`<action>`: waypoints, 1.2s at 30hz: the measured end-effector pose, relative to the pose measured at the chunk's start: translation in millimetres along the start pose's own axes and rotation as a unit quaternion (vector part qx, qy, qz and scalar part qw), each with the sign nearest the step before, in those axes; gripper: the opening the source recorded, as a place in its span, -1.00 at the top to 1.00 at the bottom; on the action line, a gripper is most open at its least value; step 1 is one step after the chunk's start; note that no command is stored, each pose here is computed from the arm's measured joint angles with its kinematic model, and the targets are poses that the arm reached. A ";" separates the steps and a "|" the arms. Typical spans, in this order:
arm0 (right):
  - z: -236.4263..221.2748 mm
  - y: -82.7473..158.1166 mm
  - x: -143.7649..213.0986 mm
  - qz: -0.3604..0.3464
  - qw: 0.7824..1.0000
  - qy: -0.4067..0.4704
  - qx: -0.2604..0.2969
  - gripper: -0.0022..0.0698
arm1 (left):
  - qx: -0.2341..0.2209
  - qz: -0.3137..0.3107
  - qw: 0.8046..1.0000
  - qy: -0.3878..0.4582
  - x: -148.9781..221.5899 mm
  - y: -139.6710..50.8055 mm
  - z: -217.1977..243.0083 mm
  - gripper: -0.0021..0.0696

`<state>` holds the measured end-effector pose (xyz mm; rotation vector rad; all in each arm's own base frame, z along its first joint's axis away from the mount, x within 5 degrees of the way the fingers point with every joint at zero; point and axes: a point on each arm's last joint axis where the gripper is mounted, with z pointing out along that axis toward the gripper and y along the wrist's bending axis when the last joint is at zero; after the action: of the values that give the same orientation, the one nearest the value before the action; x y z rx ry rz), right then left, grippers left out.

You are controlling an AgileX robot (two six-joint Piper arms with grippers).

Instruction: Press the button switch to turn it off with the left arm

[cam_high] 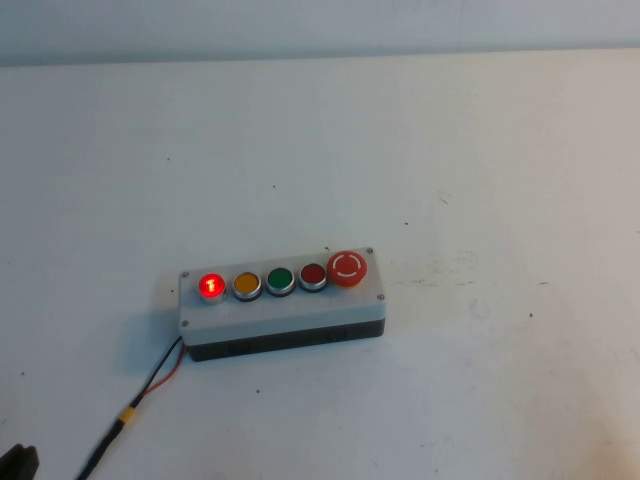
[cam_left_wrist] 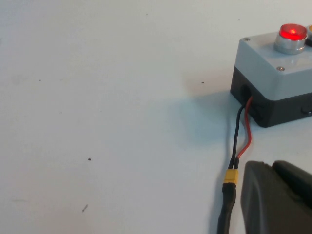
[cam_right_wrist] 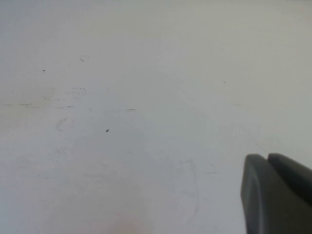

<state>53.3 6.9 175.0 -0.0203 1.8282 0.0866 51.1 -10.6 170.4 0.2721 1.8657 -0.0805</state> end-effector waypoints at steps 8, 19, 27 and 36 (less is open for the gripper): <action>0.0 0.0 0.0 0.000 1.000 0.000 0.000 0.98 | 0.000 0.000 1.000 0.000 0.0 0.0 0.0 0.95; 0.0 0.0 0.0 0.000 1.000 0.000 0.000 0.98 | 0.001 -0.005 1.000 -0.009 -1.7 -0.1 0.0 0.95; 0.0 0.0 0.0 0.000 1.000 0.000 0.000 0.98 | 0.044 -0.196 0.977 -0.071 -14.2 -5.2 -1.3 0.95; 0.0 0.0 0.0 0.000 1.000 0.000 0.000 0.98 | 0.065 -0.329 0.934 -0.127 -25.6 -3.5 -3.7 0.95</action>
<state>53.3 6.9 175.0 -0.0203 1.8282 0.0866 54.2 -17.0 195.5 -0.2752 1.6223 -0.6688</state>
